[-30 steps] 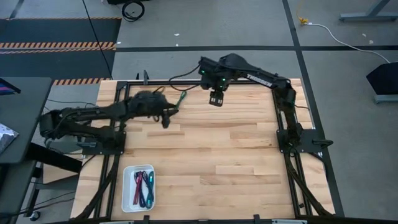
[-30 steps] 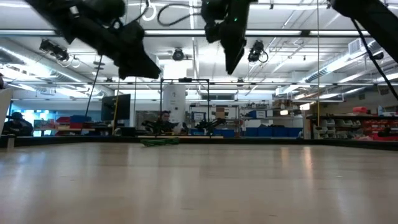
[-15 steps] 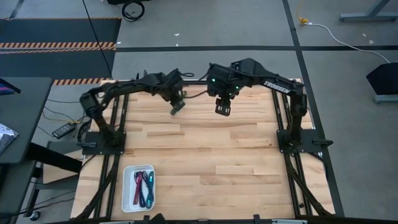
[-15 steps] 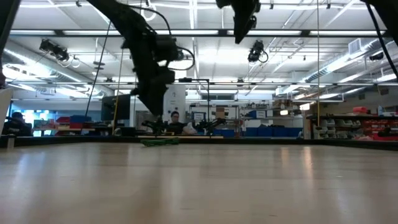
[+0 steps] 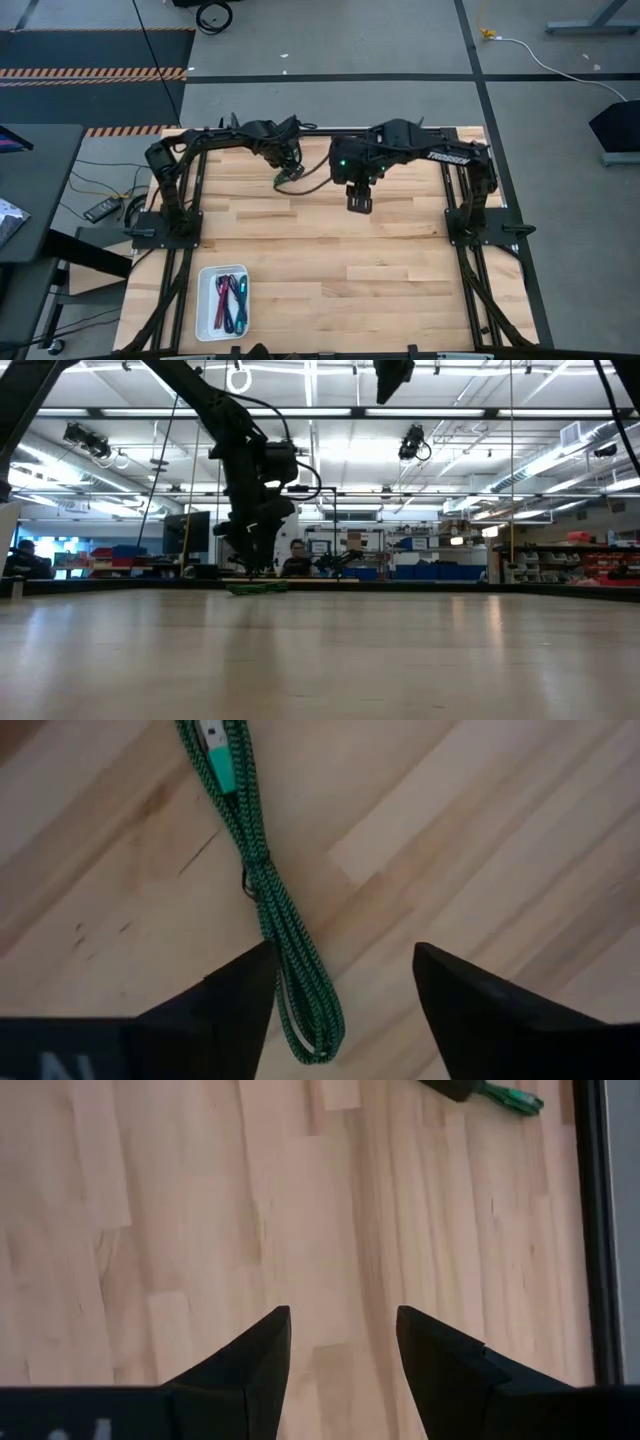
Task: Pick and place USB-C Cables
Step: Put the green charger cable into the bin
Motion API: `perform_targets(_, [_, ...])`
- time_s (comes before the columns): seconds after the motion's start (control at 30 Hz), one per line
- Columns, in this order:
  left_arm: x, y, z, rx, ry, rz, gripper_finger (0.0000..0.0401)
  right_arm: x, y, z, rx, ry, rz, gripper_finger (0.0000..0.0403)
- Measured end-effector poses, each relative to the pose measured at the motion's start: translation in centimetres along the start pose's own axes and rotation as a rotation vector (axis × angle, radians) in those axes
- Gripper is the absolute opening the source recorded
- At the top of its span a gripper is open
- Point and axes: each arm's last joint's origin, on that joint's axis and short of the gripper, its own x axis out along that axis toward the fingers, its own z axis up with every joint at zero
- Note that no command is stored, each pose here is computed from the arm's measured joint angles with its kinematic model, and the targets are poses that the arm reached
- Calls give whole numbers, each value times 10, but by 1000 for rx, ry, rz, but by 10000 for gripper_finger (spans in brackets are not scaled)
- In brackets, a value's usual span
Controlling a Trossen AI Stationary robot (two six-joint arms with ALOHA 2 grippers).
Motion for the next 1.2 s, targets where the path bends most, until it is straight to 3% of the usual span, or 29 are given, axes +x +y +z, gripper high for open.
perform_targets(0.17, [0, -1, -1, -31, -3, 20, 255, -1, 16, -2, -50, -4, -12, 190])
perform_targets(0.5, [8, 0, -4, -104, 39, 46, 231, -4, 47, -7, -133, -8, 19, 190])
perform_targets(0.73, [37, -5, -10, -90, 134, 54, 228, -8, 65, -12, -174, -14, 40, 190])
perform_targets(1.03, [43, -2, -11, -78, 136, 109, 225, -16, 77, -19, -202, -31, 57, 190])
perform_targets(1.2, [43, -11, -14, -29, 146, 118, 181, -17, 77, -19, -204, -33, 58, 190])
